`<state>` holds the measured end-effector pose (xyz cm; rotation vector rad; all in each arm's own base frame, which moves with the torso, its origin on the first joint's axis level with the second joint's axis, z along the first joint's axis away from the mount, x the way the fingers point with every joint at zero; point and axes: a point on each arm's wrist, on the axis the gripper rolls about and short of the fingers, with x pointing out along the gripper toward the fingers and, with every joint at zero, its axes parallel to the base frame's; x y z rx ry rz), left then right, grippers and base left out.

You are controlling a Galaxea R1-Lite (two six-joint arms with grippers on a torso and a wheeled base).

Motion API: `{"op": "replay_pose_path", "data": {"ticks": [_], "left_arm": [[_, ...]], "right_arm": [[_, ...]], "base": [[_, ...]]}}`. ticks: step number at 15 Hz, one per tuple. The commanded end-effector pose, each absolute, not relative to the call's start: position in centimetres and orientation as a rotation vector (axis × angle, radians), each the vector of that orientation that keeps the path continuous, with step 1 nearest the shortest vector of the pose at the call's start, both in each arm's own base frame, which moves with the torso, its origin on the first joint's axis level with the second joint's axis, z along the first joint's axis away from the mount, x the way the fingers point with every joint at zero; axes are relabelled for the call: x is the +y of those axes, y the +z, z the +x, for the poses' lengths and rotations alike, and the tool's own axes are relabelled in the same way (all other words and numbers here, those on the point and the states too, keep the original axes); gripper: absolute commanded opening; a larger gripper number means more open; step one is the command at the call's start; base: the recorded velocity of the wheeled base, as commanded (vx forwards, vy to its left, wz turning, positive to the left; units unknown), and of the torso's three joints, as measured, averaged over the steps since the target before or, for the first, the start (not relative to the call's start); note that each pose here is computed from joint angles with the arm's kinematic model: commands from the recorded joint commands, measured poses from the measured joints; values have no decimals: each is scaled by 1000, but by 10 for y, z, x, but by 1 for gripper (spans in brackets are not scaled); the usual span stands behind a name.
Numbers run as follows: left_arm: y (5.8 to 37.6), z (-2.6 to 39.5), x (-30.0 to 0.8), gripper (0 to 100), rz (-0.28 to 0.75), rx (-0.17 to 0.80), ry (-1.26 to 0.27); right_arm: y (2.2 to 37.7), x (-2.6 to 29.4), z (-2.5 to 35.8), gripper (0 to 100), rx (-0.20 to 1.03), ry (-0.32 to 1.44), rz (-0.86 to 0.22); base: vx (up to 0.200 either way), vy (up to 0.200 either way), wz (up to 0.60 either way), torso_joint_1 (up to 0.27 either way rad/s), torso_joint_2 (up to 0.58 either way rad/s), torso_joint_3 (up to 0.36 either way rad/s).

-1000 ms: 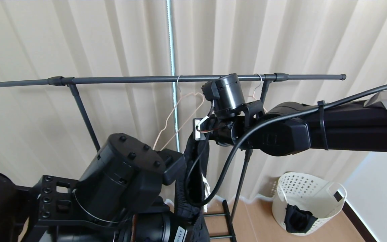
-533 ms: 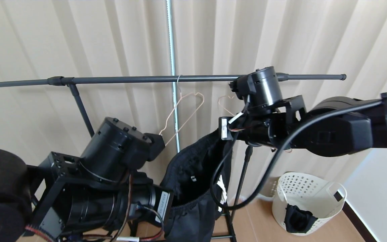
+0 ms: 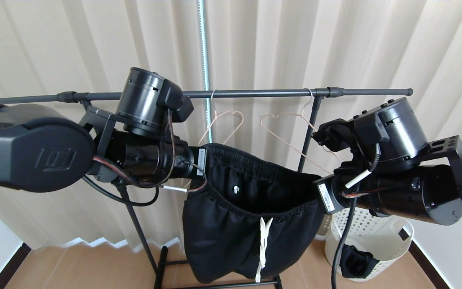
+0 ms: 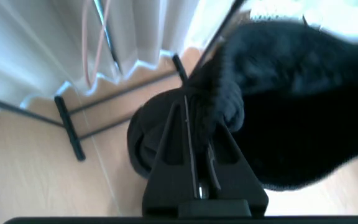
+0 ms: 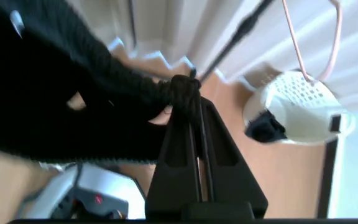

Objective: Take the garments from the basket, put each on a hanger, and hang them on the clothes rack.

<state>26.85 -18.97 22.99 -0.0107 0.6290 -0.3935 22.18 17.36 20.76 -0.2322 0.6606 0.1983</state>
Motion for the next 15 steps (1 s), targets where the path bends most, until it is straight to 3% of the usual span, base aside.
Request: {"op": "replay_pose_path", "data": {"ticks": [1,2,5,6,7,9,12,15], "left_arm": [[228,284,-199,0,-12,621,-391],[230,287,-203,0,-15,612,-397],[234,285,-206,0,-18,599,-409],[238,286,-207,0,-25,585,-412],[239,286,-207,0,-26,582,-414],[241,284,-207,0,-26,576,-417],[249,273,-199,0,-15,560,-433],[248,265,-196,0,28,562,-451]], "right_arm": [[213,169,217,0,648,199,-224],[206,169,216,100,666,201,-253],[196,164,212,100,693,226,-359],[181,154,207,100,732,259,-493],[179,153,207,100,736,264,-510],[180,158,210,100,702,355,-454],[179,151,210,100,631,619,-281],[172,150,209,100,555,773,-200]], "base": [[0,0,0,0,0,0],[0,0,0,0,0,0],[0,0,0,0,0,0],[0,0,0,0,0,0],[0,0,0,0,0,0],[0,0,0,0,0,0],[0,0,0,0,0,0],[0,0,0,0,0,0]]}}
